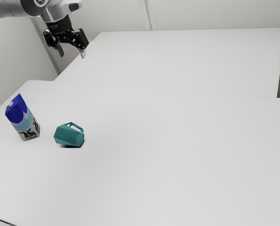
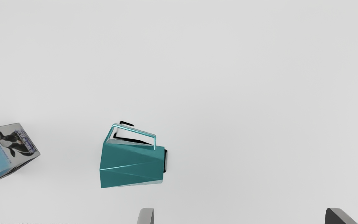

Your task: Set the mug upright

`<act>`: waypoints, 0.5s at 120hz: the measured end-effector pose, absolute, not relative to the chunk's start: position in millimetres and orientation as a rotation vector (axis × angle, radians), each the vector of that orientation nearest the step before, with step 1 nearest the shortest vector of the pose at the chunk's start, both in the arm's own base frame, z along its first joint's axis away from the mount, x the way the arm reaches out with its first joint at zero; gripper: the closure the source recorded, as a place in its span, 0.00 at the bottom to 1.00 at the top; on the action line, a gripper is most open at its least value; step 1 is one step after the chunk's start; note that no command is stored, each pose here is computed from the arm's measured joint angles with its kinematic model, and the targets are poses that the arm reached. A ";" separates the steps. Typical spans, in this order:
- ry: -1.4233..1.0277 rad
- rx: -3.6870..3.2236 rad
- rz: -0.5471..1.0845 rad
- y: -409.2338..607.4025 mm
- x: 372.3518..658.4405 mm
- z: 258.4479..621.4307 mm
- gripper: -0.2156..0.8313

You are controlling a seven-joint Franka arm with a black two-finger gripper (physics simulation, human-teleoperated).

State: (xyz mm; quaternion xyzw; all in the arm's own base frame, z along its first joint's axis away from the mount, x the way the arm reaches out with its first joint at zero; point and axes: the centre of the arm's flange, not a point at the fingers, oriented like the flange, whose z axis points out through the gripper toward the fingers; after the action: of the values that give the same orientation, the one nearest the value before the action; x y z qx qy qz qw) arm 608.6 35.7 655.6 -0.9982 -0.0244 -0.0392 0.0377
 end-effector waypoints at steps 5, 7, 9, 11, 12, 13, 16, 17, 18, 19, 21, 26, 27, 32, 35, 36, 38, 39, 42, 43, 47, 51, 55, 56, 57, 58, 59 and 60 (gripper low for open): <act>-0.072 -3.060 -0.116 36.0 608.7 655.1 0.21; -0.071 -3.059 -0.114 36.1 608.7 654.9 0.21; -0.071 -3.058 -0.113 36.4 608.7 654.8 0.21; -0.071 -3.057 -0.110 36.7 608.7 654.3 0.21; -0.070 -3.057 -0.108 36.9 608.7 653.9 0.21; -0.070 -3.057 -0.105 37.1 608.6 653.0 0.21; -0.074 -3.060 -0.094 38.8 607.0 650.2 0.21; -0.077 -3.062 -0.089 39.9 606.5 648.7 0.21; -0.082 -3.065 -0.081 42.1 605.9 646.0 0.21; -0.090 -3.067 -0.074 45.2 605.3 643.7 0.21; -0.111 -3.073 -0.059 53.3 603.9 638.6 0.21; -0.182 -3.113 -0.007 80.1 597.7 620.6 0.21; -0.200 -3.124 0.006 86.5 596.1 616.2 0.21; -0.301 -3.178 0.060 121.2 587.2 595.3 0.21; -0.360 -3.209 0.086 141.2 581.3 583.5 0.21; -0.379 -3.219 0.093 147.4 579.3 580.0 0.21; -0.415 -3.240 0.109 158.8 575.4 571.7 0.21; -0.433 -3.252 0.117 164.1 573.4 567.0 0.21; -0.480 -3.283 0.137 178.4 567.9 554.3 0.21; -0.495 -3.294 0.143 182.8 566.2 549.5 0.21; -0.545 -3.336 0.162 197.7 559.8 531.6 0.21; -0.586 -3.376 0.173 209.2 554.4 515.4 0.21; -0.613 -3.409 0.172 216.2 551.2 502.3 0.21; -0.618 -3.417 0.170 217.4 550.7 499.7 0.21; -0.623 -3.424 0.168 218.5 550.5 497.2 0.21; -0.627 -3.431 0.167 219.6 550.6 494.0 0.21; -0.631 -3.438 0.167 220.6 550.9 490.7 0.21; -0.634 -3.445 0.166 221.6 551.2 487.9 0.21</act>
State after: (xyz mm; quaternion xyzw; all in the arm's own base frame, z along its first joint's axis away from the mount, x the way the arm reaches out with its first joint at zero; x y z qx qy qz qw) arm 551.2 221.6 487.9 -0.9661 -0.1778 0.0465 -0.1815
